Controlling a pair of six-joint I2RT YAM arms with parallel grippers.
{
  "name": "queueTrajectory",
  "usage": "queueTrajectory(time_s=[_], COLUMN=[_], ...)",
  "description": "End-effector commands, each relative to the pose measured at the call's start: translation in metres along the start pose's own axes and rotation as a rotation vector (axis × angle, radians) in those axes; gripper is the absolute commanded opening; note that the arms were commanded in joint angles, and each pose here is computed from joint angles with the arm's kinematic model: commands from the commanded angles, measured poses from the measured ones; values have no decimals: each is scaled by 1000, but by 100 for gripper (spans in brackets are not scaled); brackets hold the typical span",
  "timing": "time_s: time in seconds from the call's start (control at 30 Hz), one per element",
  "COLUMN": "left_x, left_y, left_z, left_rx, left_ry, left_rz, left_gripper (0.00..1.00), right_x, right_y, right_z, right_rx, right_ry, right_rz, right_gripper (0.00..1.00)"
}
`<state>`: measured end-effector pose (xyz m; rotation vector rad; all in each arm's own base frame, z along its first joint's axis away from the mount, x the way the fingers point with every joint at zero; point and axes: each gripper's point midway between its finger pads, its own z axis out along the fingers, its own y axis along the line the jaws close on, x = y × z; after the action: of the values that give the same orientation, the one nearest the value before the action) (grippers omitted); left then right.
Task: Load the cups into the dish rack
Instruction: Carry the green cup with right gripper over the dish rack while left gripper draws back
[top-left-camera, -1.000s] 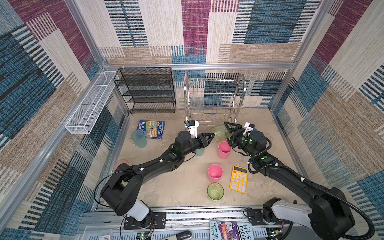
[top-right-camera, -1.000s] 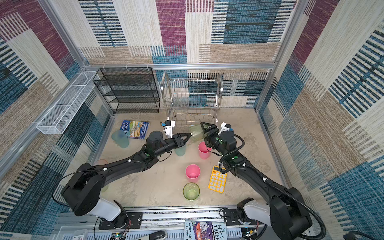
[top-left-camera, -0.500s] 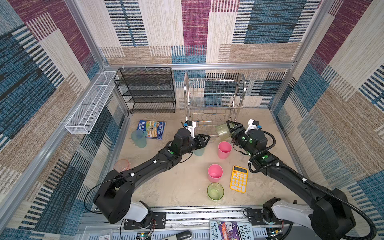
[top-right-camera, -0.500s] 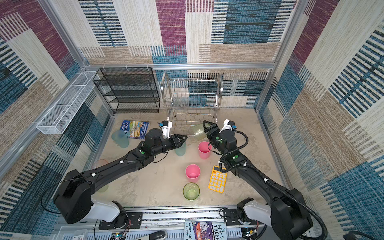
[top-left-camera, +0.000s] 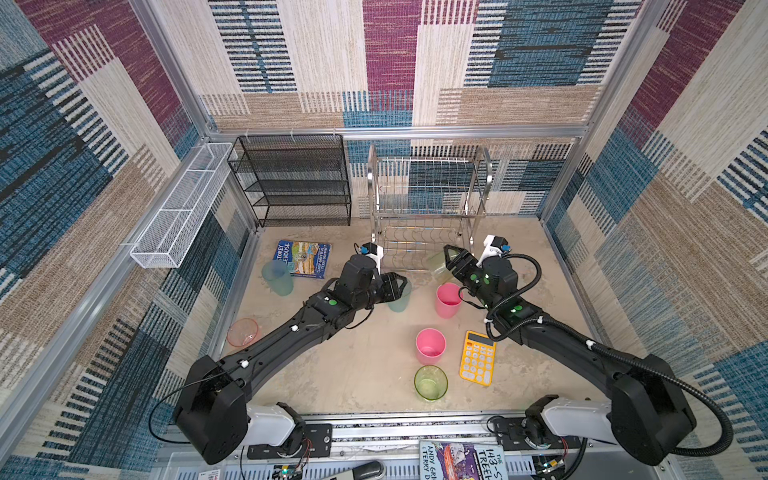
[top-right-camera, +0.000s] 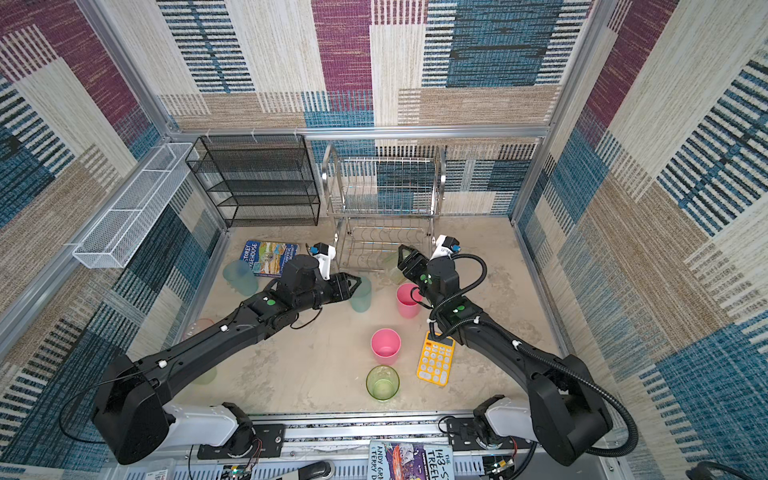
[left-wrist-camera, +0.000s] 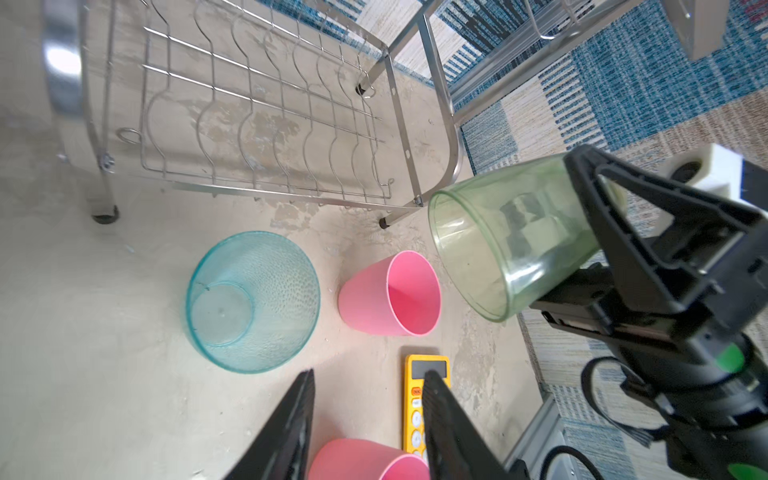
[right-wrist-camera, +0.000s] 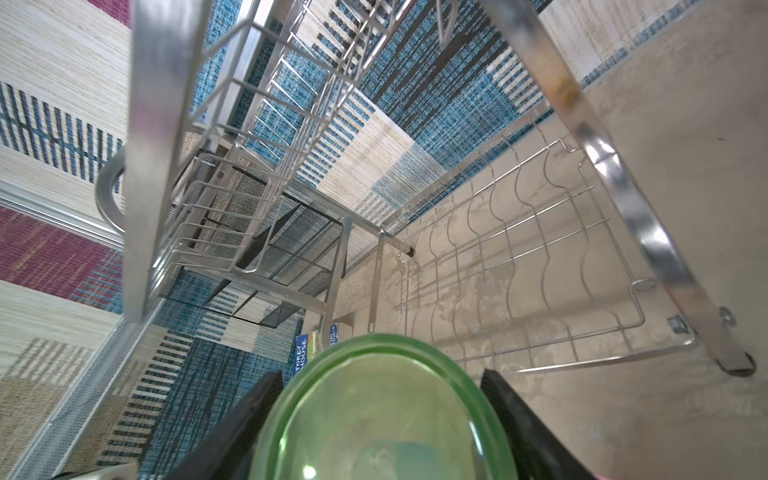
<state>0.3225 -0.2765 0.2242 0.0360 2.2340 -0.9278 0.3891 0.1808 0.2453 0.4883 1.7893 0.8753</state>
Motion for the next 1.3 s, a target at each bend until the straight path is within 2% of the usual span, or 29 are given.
queueTrajectory(time_s=[0.0,0.53,0.93,1.1,1.27], left_x=[2,-24,-33,-36,-39], left_y=[11,18,14,18,25], left_z=[-12,-75,-106,-111,-114], left_rx=[-70,-177,-203,-210,-212], left_ry=[21,20,61,30,8], left_rz=[71,221,353,408,410], left_gripper=[46,43,43,43,43], right_x=[-11,-6,7,8,11], right_y=[10,11,-9,-14,-19], right_z=[7,51,83,97,114], right_rx=[-22,-20,30,50,77], right_ry=[-66,-125,-142,-158,-161], right_rz=[-97,-381,-496,-528,-568], right_gripper=[60,61,61,61,61])
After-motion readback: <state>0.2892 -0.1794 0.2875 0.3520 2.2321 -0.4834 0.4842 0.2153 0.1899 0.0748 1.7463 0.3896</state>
